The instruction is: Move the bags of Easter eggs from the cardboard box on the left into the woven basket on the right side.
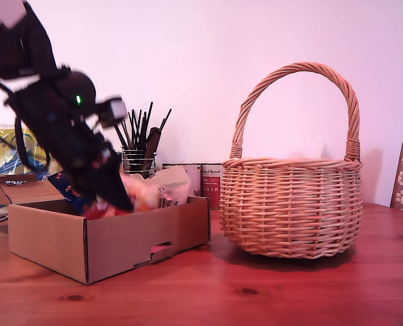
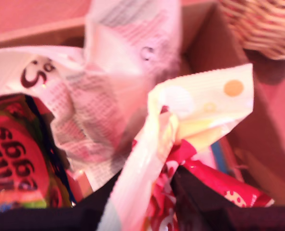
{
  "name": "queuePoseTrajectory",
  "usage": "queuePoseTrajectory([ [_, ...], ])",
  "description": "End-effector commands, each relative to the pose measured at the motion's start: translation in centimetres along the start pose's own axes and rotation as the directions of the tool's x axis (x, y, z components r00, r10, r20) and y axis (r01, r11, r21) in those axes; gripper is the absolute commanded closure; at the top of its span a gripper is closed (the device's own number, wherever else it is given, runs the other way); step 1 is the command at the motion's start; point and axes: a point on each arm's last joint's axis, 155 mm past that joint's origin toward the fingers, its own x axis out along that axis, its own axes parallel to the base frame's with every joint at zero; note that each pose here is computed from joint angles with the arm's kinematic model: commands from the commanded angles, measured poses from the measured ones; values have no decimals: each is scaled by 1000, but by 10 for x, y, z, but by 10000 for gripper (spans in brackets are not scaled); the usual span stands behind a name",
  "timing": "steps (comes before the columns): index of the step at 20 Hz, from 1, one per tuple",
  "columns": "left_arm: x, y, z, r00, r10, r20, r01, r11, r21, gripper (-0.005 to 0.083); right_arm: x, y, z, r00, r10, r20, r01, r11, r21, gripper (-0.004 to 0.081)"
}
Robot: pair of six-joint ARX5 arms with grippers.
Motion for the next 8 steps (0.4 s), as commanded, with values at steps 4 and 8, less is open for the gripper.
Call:
queuePoseTrajectory([
  [4, -48, -15, 18, 998, 57, 39, -58, 998, 23, 610, 2, -2, -2, 1000, -6, -3, 6, 1000, 1, 781],
  [8, -79, -23, 38, 990, 93, 110, -100, 993, 60, 610, 2, -2, -2, 1000, -6, -3, 6, 1000, 1, 781],
])
